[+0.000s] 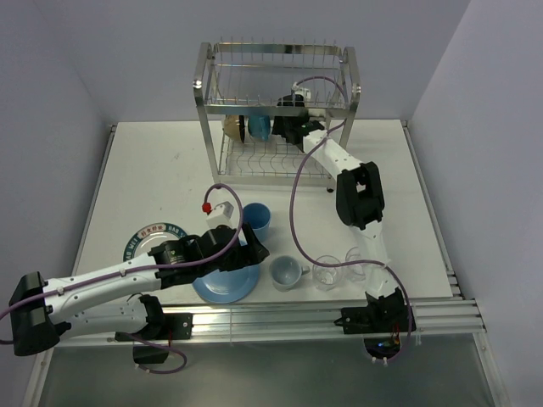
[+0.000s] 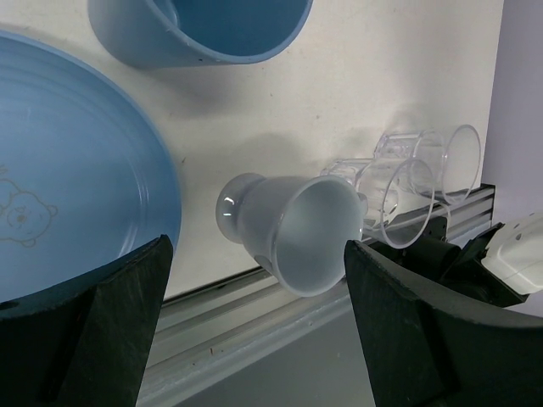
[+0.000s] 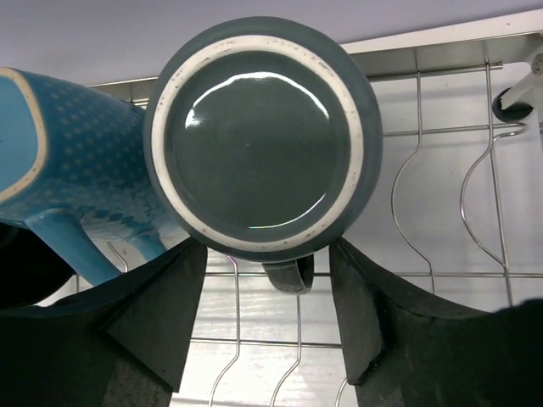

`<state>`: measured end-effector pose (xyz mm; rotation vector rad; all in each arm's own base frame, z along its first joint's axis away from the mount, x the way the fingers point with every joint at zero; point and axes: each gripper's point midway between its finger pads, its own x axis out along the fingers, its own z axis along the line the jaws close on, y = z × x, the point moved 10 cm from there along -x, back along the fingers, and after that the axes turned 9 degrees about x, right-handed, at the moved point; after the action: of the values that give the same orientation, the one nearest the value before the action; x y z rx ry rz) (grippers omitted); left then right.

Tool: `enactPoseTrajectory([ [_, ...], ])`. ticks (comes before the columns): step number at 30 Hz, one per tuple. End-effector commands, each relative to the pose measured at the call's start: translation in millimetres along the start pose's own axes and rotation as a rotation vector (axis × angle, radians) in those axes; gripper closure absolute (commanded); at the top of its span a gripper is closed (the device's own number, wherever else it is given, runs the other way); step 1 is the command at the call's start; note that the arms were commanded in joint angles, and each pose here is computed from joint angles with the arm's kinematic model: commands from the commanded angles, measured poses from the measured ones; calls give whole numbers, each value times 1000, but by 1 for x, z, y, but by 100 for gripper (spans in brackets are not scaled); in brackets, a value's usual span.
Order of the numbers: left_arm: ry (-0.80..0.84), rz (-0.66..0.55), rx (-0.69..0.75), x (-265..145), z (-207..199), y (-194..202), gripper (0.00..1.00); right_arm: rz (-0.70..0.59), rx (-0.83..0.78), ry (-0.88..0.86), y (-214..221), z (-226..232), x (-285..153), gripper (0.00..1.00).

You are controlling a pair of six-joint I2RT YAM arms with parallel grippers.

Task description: Load the mixed dishes into the dish rack

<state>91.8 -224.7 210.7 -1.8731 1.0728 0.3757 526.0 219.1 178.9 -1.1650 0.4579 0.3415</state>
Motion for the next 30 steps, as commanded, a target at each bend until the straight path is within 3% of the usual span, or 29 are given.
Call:
enactPoseTrajectory([
  [1, 49, -51, -13, -9, -10, -10, 11, -71, 6, 13, -25, 1, 1, 34],
  [6, 48, -52, -8, -11, -10, -11, 11, -34, 6, 13, -13, -2, 4, 53],
  [14, 51, -61, -18, -15, -6, -10, 11, -6, 1, 27, -3, -7, 11, 55],
  [17, 50, -60, -19, -14, -5, -9, 11, -6, 2, 23, -4, -6, 11, 60],
  [20, 52, -56, -16, -13, -6, -9, 11, 1, 0, 19, -2, -5, 11, 71],
  [23, 56, -58, -14, -13, -8, -10, 11, -2, 1, 15, -3, -7, 8, 93],
  [25, 58, -58, -16, -13, -8, -10, 11, -1, 1, 8, -4, -7, 4, 100],
  [30, 54, -61, -21, -14, -5, -9, 11, -12, 22, -21, -8, -7, -10, 100],
])
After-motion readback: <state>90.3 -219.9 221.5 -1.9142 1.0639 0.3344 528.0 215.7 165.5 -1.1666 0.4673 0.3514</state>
